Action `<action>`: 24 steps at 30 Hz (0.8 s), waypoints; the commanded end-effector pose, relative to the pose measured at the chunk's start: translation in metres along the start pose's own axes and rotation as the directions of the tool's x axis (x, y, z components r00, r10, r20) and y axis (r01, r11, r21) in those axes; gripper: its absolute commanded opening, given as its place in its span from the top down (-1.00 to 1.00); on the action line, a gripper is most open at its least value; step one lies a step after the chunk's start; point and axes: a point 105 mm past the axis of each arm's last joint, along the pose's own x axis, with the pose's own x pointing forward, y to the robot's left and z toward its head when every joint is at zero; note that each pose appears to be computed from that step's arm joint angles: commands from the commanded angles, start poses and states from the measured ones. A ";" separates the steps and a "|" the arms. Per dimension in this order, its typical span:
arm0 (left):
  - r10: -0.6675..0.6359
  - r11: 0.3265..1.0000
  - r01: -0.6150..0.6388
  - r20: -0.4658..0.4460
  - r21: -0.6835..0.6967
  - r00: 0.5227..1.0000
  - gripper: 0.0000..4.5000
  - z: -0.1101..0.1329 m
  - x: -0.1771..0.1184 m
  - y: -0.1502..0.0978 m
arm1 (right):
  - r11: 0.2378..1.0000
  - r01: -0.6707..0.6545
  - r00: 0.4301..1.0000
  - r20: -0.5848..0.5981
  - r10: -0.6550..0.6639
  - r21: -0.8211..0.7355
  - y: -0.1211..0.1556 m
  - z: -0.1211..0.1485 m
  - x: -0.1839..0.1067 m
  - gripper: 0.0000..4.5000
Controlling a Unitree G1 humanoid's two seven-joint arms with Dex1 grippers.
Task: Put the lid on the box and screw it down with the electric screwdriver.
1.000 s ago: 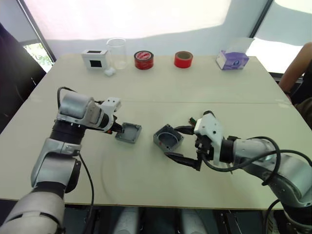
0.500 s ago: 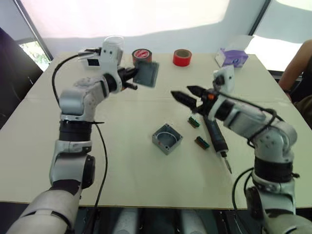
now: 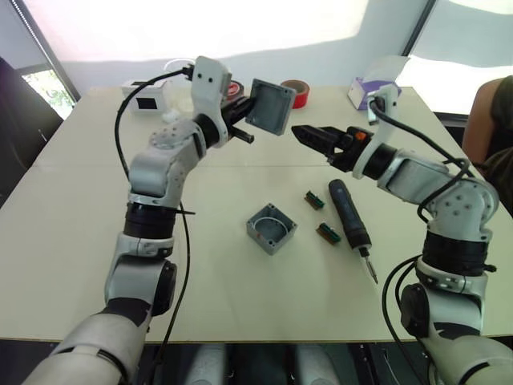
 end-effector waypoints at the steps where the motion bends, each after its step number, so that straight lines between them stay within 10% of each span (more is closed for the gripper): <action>1: -0.059 0.998 0.057 0.064 0.025 0.996 0.99 0.017 0.000 -0.016 | 0.998 -0.049 0.997 0.060 0.051 -0.029 0.015 0.017 -0.001 -1.00; 11: -0.080 0.997 0.080 0.054 0.008 0.995 0.99 0.014 -0.002 -0.021 | 0.998 -0.057 0.995 0.080 0.058 -0.021 0.018 0.020 0.002 -1.00; 24: -0.114 0.993 0.115 0.064 -0.009 0.991 1.00 0.017 -0.002 -0.027 | 0.999 -0.052 0.994 0.099 0.052 -0.011 0.019 0.019 0.005 0.94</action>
